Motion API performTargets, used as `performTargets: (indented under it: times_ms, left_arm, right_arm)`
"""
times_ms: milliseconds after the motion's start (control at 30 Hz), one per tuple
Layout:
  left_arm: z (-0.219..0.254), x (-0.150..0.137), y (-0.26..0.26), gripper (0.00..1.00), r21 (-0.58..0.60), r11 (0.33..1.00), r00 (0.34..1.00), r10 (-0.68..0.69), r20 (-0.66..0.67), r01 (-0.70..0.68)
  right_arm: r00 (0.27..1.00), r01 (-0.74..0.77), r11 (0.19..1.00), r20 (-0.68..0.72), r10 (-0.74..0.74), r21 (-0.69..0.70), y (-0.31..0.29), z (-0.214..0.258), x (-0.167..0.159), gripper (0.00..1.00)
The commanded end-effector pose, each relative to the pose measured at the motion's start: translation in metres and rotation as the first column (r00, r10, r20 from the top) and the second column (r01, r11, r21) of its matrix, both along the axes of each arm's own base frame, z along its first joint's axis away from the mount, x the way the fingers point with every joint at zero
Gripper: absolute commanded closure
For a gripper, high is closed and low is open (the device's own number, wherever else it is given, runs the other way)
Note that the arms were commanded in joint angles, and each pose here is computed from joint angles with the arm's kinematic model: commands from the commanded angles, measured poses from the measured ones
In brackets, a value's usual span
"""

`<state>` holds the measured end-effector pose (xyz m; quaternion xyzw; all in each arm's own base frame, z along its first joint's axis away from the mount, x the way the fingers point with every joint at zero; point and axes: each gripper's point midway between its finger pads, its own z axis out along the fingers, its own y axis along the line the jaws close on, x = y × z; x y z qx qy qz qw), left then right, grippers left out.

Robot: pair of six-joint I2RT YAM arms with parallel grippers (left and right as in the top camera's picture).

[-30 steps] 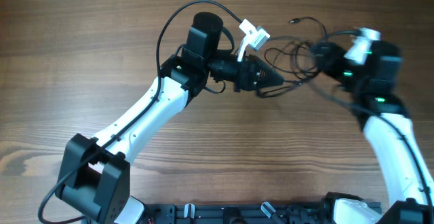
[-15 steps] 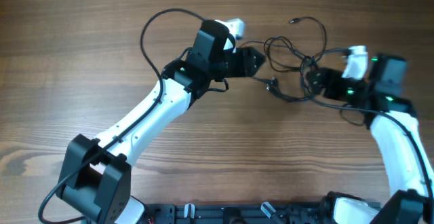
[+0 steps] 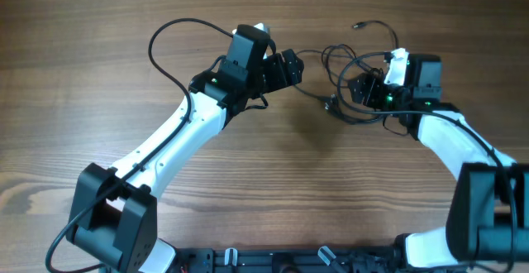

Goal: Untangle cables

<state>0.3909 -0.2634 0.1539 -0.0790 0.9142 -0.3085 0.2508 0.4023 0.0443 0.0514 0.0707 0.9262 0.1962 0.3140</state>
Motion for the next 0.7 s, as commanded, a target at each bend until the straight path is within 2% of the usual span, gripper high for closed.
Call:
performTargets:
  times_ms: [0, 67, 100, 133, 167, 233, 267, 300, 333, 367, 433, 467, 500, 567, 667]
  left_arm:
    - [0.000, -0.004, 0.007, 0.12, 0.021, 1.000, 1.000, 0.016, -0.016, -0.016]
    - [-0.007, -0.009, 0.011, 0.14, 0.041, 0.999, 0.999, 0.019, -0.050, -0.017]
    - [-0.009, -0.012, 0.012, 0.22, 0.049, 0.999, 0.998, 0.019, -0.063, -0.016]
    - [-0.011, -0.014, 0.013, 0.33, 0.055, 0.998, 0.997, 0.019, -0.073, -0.015]
    - [-0.012, -0.015, 0.014, 0.40, 0.060, 0.998, 0.997, 0.019, -0.081, -0.014]
    - [-0.012, -0.018, 0.012, 0.49, 0.078, 0.996, 0.997, -0.045, -0.058, 0.049]
    - [-0.011, -0.021, 0.007, 0.53, 0.077, 0.991, 0.993, -0.108, -0.042, 0.111]
    - [-0.007, -0.030, -0.004, 0.56, 0.062, 0.971, 0.973, -0.230, -0.018, 0.231]
    - [-0.002, -0.044, -0.018, 0.56, 0.036, 0.922, 0.922, -0.388, 0.024, 0.387]
    - [0.008, -0.061, -0.033, 0.50, -0.003, 0.841, 0.838, -0.538, 0.086, 0.540]
    - [0.016, -0.075, -0.042, 0.37, -0.033, 0.765, 0.761, -0.633, 0.145, 0.643]
    - [0.018, -0.078, -0.044, 0.30, -0.026, 0.742, 0.734, -0.658, 0.168, 0.670]
    - [0.018, -0.078, -0.046, 0.29, -0.018, 0.735, 0.726, -0.665, 0.175, 0.678]
    - [0.019, -0.083, -0.052, 0.29, 0.025, 0.699, 0.679, -0.702, 0.213, 0.715]
    - [0.011, -0.081, -0.062, 0.32, 0.138, 0.709, 0.678, -0.703, 0.216, 0.691]
  right_arm:
    - [0.999, 0.025, 0.993, -0.049, -0.020, 0.114, 0.013, -0.024, 0.007, 0.27]
    - [1.000, 0.013, 0.974, -0.016, -0.009, 0.227, 0.027, -0.017, 0.017, 0.42]
    - [0.999, 0.049, 0.964, -0.016, -0.046, 0.263, 0.027, -0.015, 0.023, 0.61]
    - [0.998, 0.057, 0.956, -0.009, -0.057, 0.289, 0.029, -0.011, 0.026, 0.89]
    - [0.999, 0.027, 0.935, 0.013, -0.033, 0.354, 0.037, 0.000, 0.029, 0.96]
    - [0.999, -0.040, 0.855, 0.041, 0.022, 0.517, 0.058, 0.029, 0.029, 0.96]
    - [0.998, -0.059, 0.802, 0.035, 0.047, 0.595, 0.068, 0.043, 0.027, 0.96]
    - [0.998, -0.042, 0.733, -0.002, 0.059, 0.679, 0.075, 0.055, 0.025, 0.96]
    - [0.996, -0.005, 0.666, -0.057, 0.072, 0.746, 0.081, 0.064, 0.022, 0.96]
    - [0.990, 0.037, 0.615, -0.112, 0.085, 0.787, 0.085, 0.069, 0.018, 0.96]
    - [0.973, 0.093, 0.537, -0.191, 0.130, 0.838, 0.092, 0.077, 0.011, 0.96]
    - [0.960, 0.122, 0.494, -0.228, 0.161, 0.861, 0.095, 0.082, 0.007, 0.96]
    - [0.949, 0.147, 0.459, -0.255, 0.184, 0.876, 0.097, 0.088, 0.005, 0.96]
    - [0.942, 0.157, 0.422, -0.264, 0.209, 0.893, 0.099, 0.097, 0.003, 0.96]
    - [0.932, 0.151, 0.363, -0.255, 0.258, 0.919, 0.103, 0.117, 0.001, 0.96]
